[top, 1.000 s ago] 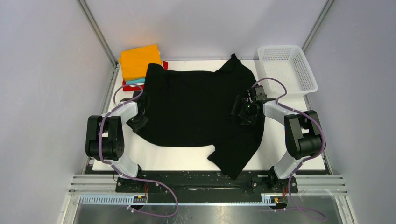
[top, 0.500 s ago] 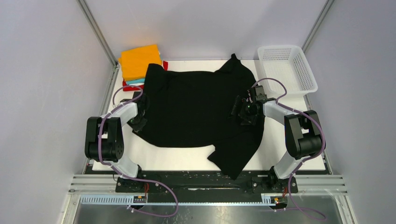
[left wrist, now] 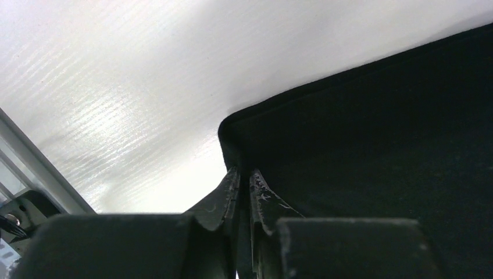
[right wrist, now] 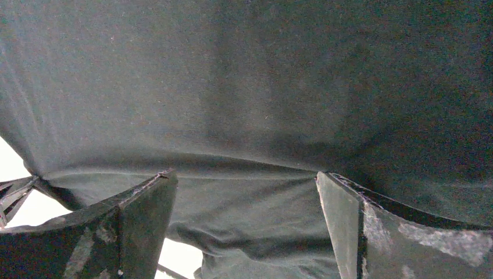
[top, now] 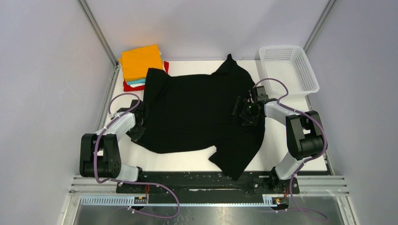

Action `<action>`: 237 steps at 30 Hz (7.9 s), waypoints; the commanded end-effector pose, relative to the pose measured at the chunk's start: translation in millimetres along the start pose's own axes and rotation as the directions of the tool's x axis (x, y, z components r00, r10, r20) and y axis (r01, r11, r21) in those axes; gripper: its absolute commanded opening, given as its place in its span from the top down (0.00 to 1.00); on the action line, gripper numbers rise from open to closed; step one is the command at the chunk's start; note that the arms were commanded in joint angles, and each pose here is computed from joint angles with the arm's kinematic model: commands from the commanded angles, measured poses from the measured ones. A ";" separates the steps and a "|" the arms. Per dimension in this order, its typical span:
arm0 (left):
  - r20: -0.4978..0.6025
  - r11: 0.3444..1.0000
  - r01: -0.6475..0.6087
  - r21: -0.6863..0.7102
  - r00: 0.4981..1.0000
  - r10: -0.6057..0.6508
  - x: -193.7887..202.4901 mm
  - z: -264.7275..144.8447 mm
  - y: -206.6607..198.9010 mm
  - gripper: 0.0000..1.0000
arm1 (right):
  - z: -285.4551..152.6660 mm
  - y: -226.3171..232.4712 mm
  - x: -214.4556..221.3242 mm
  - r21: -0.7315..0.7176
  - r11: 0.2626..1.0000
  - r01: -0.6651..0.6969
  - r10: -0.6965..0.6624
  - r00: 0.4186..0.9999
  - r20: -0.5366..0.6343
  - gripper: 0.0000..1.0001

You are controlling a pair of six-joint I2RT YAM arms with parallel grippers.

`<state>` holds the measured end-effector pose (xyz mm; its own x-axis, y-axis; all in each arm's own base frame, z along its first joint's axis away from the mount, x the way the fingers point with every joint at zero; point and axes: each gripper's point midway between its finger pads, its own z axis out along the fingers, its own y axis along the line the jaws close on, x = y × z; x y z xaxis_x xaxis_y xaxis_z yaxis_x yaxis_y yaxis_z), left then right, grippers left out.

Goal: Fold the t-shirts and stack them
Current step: Flatten out the tshirt, then grab the side of the flattened tshirt closest away from the robot with both arms, then fold the flattened tshirt in 1/3 of the way

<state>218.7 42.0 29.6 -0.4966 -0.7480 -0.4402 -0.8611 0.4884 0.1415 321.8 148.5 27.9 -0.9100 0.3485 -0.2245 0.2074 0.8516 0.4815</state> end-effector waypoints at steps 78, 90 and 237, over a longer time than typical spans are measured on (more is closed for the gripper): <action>-0.014 0.796 -0.122 0.593 0.987 0.162 -64.2 -87.5 -324.5 0.01 | -54.6 -7.5 -71.0 0.131 0.991 0.029 -0.051 0.985 0.166 0.01; 0.042 0.920 0.075 0.384 0.994 -0.099 -38.6 -54.2 -76.9 0.01 | -101.0 -11.3 -23.7 0.040 0.997 0.065 -0.075 0.947 0.313 0.00; 0.014 0.865 0.365 0.344 0.919 -0.394 -116.9 -45.9 -122.2 1.00 | -117.6 44.7 0.6 0.417 0.596 0.686 -0.695 0.701 -0.161 0.99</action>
<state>338.0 41.7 85.8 -0.1316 -0.8972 -0.4215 -0.9065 0.2810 -0.3152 252.3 140.7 138.6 -0.8637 -0.3678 -0.3445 -0.3206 0.9285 -0.1876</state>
